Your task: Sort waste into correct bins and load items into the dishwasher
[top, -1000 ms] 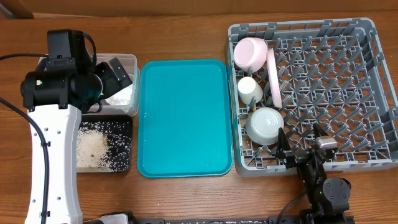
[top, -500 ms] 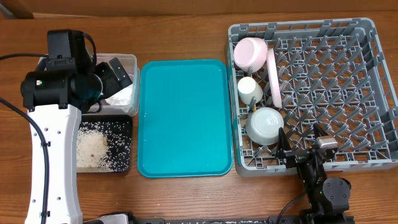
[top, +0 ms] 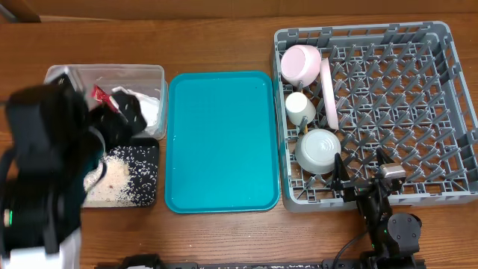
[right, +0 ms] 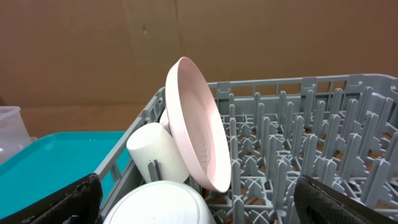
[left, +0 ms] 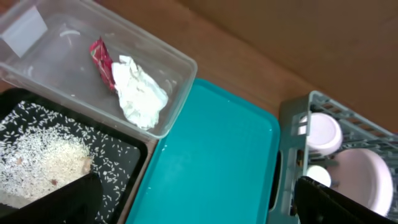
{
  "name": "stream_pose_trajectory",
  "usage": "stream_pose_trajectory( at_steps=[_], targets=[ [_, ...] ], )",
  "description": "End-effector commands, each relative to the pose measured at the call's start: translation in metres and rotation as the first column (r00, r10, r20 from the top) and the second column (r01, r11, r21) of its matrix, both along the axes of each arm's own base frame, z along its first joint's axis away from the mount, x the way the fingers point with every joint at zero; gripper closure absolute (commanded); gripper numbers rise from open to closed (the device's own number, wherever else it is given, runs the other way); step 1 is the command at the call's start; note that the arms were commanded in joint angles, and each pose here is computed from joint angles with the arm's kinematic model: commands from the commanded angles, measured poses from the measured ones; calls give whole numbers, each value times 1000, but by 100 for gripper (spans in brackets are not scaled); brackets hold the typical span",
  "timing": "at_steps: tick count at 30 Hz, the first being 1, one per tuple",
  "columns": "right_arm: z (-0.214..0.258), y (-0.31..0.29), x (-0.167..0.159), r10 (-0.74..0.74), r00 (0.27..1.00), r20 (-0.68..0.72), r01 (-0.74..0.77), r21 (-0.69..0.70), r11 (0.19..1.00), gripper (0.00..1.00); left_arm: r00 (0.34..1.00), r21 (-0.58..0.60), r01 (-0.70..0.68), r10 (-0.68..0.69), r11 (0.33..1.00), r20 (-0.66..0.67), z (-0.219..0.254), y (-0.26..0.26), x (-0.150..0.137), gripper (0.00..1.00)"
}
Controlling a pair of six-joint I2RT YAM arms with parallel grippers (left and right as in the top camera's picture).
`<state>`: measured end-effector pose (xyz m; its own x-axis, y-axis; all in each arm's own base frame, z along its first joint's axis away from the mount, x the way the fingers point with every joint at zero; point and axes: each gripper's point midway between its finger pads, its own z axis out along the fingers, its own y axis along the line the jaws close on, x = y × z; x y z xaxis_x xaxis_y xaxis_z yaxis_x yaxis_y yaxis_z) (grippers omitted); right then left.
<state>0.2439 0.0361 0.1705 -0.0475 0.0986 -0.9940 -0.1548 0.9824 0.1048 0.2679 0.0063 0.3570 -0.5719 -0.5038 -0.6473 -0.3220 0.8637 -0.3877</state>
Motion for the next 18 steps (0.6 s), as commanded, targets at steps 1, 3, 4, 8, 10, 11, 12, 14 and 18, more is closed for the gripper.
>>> stream_pose_trajectory(
  at_steps=[1,3,4,8,10,11,12,14,18],
  targets=[
    [-1,0,0,-5,1000,6,5,9,1000,0,1000,44,-3,2,999,14,-15,2,-35,0],
    [-1,0,0,-5,1000,6,5,9,1000,0,1000,44,-2,2,999,-1,-37,1,-56,0],
    [-1,0,0,-5,1000,6,5,9,1000,0,1000,57,-17,18,998,-17,-58,4,-69,0],
    [-1,0,0,-5,1000,6,5,9,1000,0,998,47,-49,50,998,-28,-118,6,-90,0],
    [-1,0,0,-5,1000,6,5,9,1000,0,994,-15,-94,95,995,55,-131,6,-81,0],
    [-1,0,0,-5,1000,6,5,9,1000,0,990,-38,-110,113,993,86,-132,6,-78,0],
    [-1,0,0,-5,1000,6,5,9,1000,0,980,-78,-131,140,988,140,-133,6,-70,0],
    [-1,0,0,-5,1000,6,5,9,1000,0,946,-161,-140,180,977,270,-127,5,-53,0],
    [-1,0,0,-5,1000,6,5,9,1000,0,856,-198,-38,134,979,499,-110,-4,-30,0]
  ],
)
